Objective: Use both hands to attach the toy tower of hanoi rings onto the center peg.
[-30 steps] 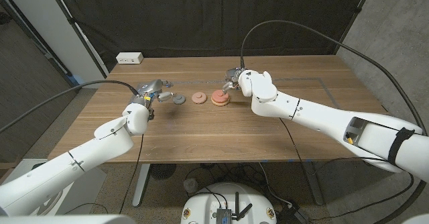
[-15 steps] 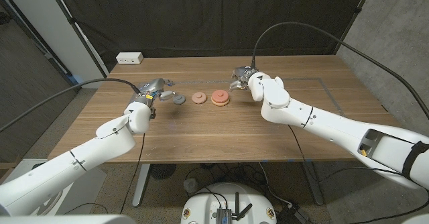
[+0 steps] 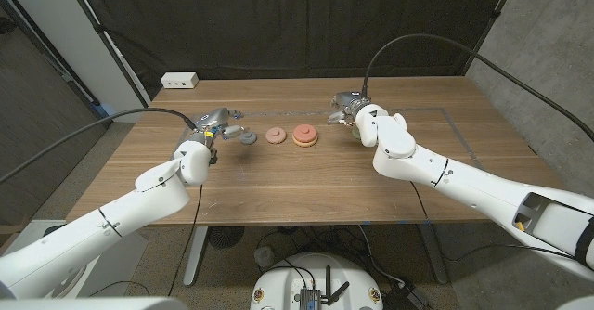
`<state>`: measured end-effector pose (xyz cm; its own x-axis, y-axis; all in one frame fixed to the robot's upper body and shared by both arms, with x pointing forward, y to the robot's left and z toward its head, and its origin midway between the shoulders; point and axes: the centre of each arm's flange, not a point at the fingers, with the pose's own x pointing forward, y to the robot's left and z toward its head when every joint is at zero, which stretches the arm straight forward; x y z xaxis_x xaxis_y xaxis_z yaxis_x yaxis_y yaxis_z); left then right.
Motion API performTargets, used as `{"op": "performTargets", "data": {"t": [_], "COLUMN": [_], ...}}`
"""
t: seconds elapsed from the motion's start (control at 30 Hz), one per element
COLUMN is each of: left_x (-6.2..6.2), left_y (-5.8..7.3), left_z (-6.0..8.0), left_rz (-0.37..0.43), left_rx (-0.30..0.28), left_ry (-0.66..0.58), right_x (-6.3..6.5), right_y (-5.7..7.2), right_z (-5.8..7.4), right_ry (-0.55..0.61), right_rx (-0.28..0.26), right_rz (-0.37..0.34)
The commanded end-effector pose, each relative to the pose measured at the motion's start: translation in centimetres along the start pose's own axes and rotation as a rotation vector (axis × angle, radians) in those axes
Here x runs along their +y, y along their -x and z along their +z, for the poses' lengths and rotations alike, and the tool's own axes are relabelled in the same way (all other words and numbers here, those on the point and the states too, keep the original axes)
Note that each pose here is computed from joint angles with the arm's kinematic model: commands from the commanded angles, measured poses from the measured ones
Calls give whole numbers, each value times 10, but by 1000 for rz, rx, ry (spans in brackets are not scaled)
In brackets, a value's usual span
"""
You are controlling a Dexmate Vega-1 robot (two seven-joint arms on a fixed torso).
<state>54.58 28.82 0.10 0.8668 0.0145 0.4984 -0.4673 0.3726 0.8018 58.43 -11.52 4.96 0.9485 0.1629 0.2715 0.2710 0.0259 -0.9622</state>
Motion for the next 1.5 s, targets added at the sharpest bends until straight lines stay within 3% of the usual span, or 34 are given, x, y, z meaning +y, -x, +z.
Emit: {"op": "performTargets", "data": {"t": [0.03,0.37,0.67,1.27,1.5], "left_x": [0,7,7,-4,0], "left_y": [5,6,-2,-7,-8], "left_z": [1,3,0,5,11], "left_rz": [11,19,18,17,3], "left_rx": [17,14,16,4,3], "left_ry": [5,-14,1,3,-21], "right_x": [3,7,15,28,29], "right_y": [11,15,23,24,26], "right_z": [-24,-41,-59,-68,-70], "right_ry": [-6,-17,-31,-71,-88], "right_rx": [32,56,92,94,106], "right_rz": [-34,-48,-67,-98,-97]}}
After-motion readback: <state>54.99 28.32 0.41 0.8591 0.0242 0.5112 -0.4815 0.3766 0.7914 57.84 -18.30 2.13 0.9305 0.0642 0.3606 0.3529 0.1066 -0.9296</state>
